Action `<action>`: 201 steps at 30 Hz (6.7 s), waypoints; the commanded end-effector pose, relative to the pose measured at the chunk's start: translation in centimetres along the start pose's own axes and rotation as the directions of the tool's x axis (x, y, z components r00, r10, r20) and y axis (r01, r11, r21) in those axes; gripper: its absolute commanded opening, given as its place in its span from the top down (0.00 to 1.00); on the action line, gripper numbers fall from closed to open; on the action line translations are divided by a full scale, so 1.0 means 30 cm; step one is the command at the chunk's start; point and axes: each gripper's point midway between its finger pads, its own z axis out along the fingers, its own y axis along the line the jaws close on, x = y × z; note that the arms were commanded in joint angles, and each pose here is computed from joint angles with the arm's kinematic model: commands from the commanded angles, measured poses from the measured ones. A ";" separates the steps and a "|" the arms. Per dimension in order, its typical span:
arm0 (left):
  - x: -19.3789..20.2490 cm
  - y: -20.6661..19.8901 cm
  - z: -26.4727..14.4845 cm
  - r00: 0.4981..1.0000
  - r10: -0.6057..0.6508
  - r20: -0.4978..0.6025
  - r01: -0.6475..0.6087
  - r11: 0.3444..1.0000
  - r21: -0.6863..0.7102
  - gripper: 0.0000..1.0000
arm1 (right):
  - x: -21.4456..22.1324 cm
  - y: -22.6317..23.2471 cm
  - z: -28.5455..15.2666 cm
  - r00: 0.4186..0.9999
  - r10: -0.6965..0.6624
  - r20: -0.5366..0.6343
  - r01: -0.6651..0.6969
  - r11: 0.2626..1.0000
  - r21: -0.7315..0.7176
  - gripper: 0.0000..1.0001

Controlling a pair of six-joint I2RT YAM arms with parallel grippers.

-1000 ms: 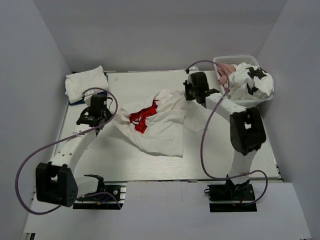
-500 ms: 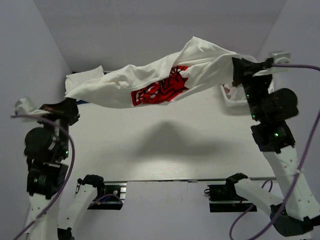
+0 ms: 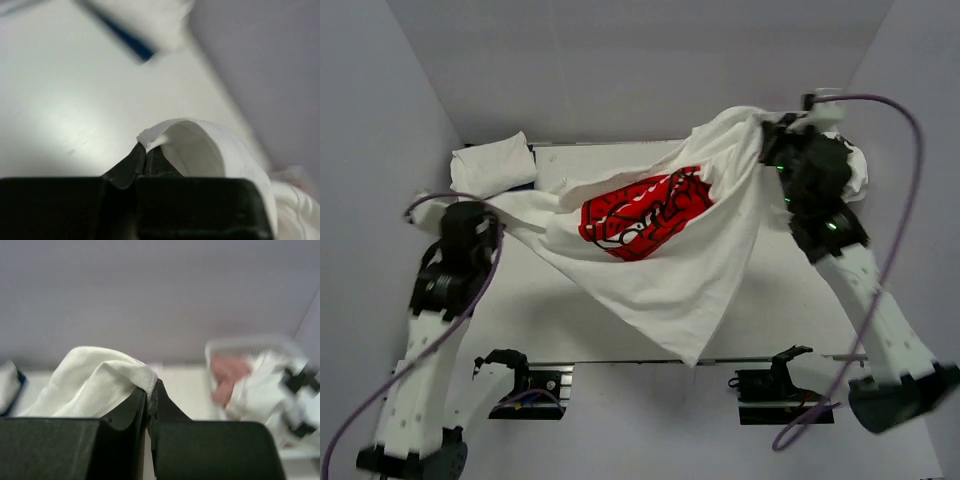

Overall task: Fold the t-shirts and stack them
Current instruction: Flatten out the tshirt

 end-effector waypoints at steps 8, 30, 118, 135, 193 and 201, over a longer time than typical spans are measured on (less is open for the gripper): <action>0.561 0.476 0.148 0.875 0.063 -0.480 -0.328 0.806 -0.493 0.15 | 1.082 -0.085 0.048 0.721 -0.007 -0.693 0.129 0.984 0.124 0.10; 0.790 0.334 0.536 0.692 0.310 -0.652 -0.586 0.768 -0.257 0.09 | 1.470 0.324 -0.276 0.380 -0.059 -0.923 -0.220 0.964 -0.152 0.10; 0.691 0.151 0.026 0.776 0.312 -0.548 -0.182 0.943 0.278 1.00 | 1.095 -0.007 -0.458 0.531 0.277 -0.801 -0.107 0.959 0.261 1.00; -0.278 -0.448 -0.447 0.999 0.032 0.018 -0.036 0.776 0.629 1.00 | -0.344 0.059 -0.413 0.961 0.274 -0.036 -0.276 0.945 -0.174 1.00; 0.656 0.106 -0.005 0.785 0.284 -0.551 -0.134 0.945 0.297 1.00 | 0.905 0.026 -0.122 0.850 0.156 -0.504 -0.148 0.987 0.057 1.00; 0.849 0.303 -0.051 0.631 0.275 -0.725 -0.167 0.961 0.218 1.00 | 1.177 -0.084 -0.254 0.679 0.132 -0.722 0.015 0.981 0.194 1.00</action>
